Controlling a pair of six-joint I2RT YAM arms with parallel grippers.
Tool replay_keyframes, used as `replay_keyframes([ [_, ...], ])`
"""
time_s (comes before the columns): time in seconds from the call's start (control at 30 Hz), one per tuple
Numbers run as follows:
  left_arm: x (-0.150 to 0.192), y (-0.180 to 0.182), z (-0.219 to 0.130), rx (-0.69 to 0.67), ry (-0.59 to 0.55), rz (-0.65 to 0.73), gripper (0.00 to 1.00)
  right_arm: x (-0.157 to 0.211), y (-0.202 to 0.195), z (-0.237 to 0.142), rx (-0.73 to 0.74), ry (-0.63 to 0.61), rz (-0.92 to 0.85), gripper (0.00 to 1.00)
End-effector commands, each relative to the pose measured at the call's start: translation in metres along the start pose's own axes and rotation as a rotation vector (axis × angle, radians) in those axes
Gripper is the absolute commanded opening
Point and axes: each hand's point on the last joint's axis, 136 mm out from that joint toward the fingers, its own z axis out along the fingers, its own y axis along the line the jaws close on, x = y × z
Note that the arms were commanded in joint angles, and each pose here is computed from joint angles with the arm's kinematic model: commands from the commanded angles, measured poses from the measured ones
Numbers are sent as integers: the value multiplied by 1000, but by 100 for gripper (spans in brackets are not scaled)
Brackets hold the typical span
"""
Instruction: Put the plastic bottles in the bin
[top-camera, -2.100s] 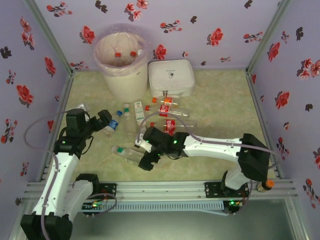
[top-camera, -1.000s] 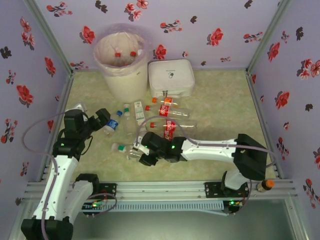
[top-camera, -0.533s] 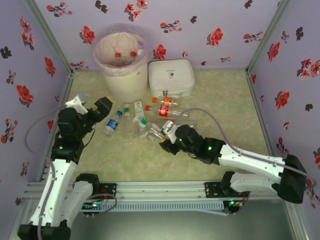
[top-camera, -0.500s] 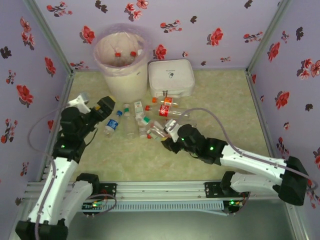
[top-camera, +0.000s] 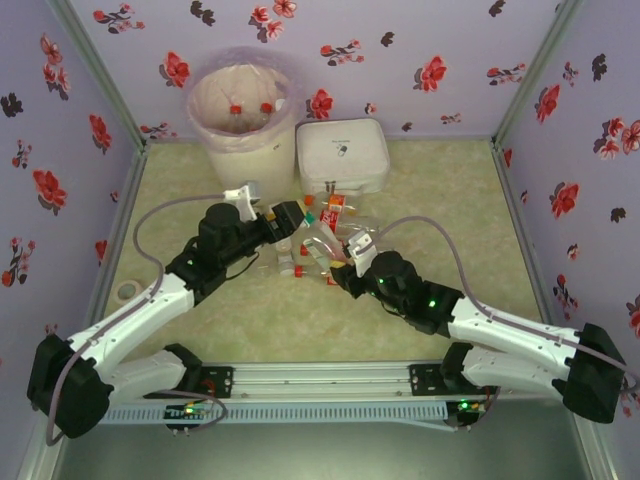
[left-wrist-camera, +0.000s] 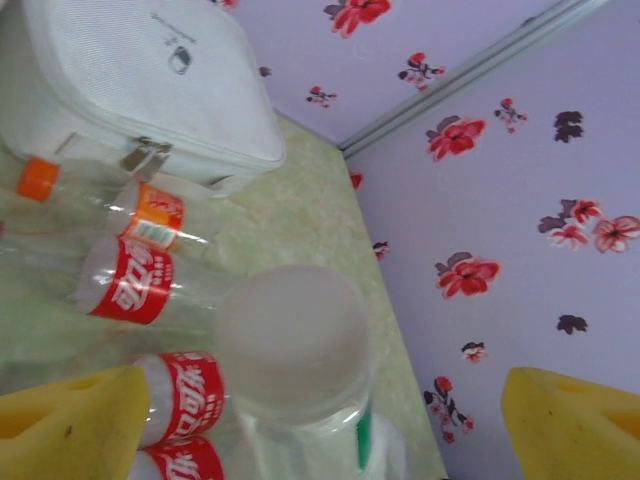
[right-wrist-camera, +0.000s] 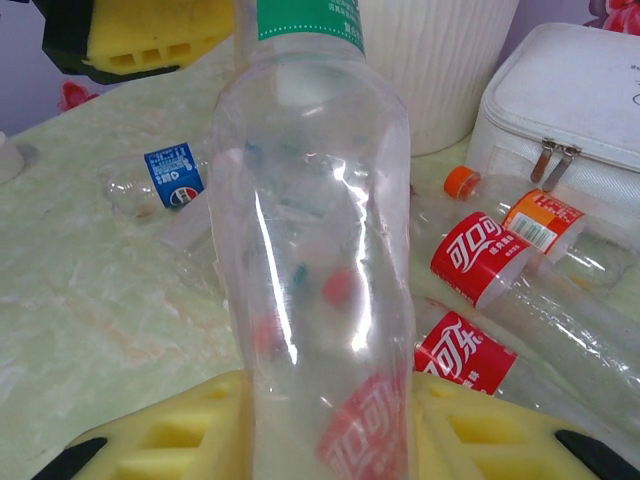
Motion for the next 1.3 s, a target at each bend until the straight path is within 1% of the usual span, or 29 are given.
replay_keyframes([
  [0.0,-11,-24,5,76,-51,32,87,-13,1,3,-7,-65,34,34],
  [0.07,-6,-23,10,76,-37,26,83,-14,0,6,2,-71,33,34],
  [0.2,-1,-15,16,47,-18,25,81,-18,2,7,-7,-92,40,33],
  [0.23,-1,-14,17,45,-21,25,78,-18,3,7,-14,-94,43,33],
  [0.33,0,-9,24,37,-22,20,60,-13,3,11,-14,-73,40,34],
  [0.47,3,-3,29,27,-18,12,46,-5,4,13,-18,-52,42,34],
  [0.53,3,-1,30,23,-19,10,41,-3,4,13,-21,-45,48,36],
  [0.6,1,-1,29,20,-22,10,39,-1,4,13,-20,-38,45,40],
  [0.67,-1,1,28,10,-26,13,38,2,3,14,-17,-27,38,51],
  [0.77,-5,3,25,1,-37,13,37,8,1,14,-15,-5,23,81],
  [0.83,-10,3,22,-5,-46,21,35,8,-1,12,-9,0,20,97],
  [0.87,-11,2,21,-6,-47,25,35,7,-1,10,-6,0,19,99],
  [0.97,-22,-4,17,-12,-54,51,32,3,-9,-1,25,-11,16,100],
  [1.03,-34,-19,6,-5,-60,101,31,0,-20,-11,79,-24,9,100],
  [1.17,-79,-63,-33,17,-156,257,25,9,-47,-28,203,-16,-3,99],
  [1.27,-118,-84,-61,-21,-219,347,17,20,-55,-35,232,-4,7,99],
])
